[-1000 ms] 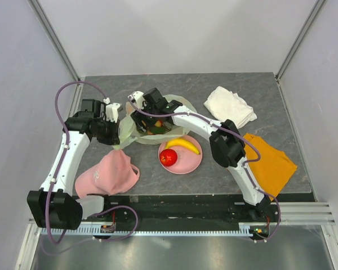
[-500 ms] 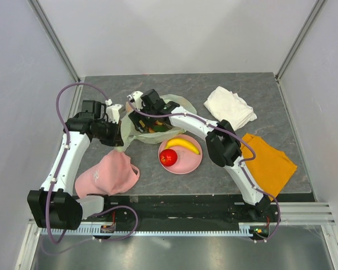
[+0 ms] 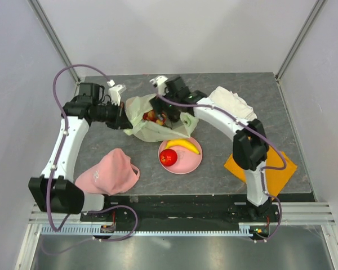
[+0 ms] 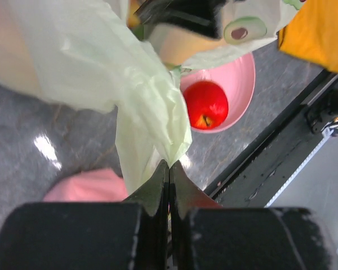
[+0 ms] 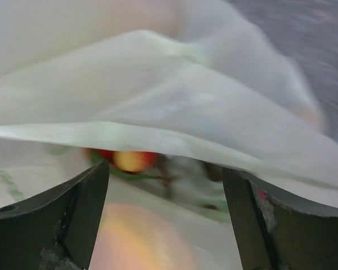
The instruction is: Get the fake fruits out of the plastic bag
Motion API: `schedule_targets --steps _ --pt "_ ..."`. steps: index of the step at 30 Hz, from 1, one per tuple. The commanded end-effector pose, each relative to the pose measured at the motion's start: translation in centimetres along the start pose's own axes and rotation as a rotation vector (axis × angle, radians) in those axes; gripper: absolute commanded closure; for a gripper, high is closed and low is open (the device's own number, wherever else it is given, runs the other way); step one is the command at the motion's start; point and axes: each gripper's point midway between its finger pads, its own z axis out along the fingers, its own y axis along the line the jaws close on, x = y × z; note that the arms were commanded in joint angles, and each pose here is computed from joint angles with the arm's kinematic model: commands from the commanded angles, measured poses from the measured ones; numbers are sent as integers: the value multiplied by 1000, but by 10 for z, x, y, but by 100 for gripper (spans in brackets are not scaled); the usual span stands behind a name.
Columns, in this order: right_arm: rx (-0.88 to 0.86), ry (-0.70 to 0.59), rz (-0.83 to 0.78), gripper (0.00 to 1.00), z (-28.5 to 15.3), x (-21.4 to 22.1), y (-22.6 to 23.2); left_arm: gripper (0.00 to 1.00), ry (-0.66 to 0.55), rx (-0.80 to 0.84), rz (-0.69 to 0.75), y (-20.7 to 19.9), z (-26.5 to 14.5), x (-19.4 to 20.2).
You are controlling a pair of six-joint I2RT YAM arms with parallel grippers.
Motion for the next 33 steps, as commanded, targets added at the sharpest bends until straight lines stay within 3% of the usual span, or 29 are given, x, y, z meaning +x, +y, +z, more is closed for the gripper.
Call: schedule_targets --steps 1,6,9,14,18,22,23,27,33 --pt "292 28 53 11 -40 20 -124 98 -56 114 5 -2 27 -57" --pt "507 92 130 11 -75 62 -226 98 -96 190 57 -19 55 -131" --pt "607 71 145 11 -111 61 -265 98 -133 219 137 -36 70 -168" --pt "691 1 159 10 -169 47 -283 98 -202 264 278 -81 69 -199" --pt "709 -27 160 10 -211 51 -262 99 -183 317 338 -112 64 -183" --pt "630 72 193 10 -216 113 -222 98 -45 292 303 -101 75 -132" --pt "591 48 193 10 -223 112 -208 98 -29 270 298 -97 74 -124" --pt "240 8 212 9 -195 122 -137 98 34 215 257 -87 67 -84" --pt "103 -19 116 10 -157 88 -104 99 99 329 224 -108 46 -44"
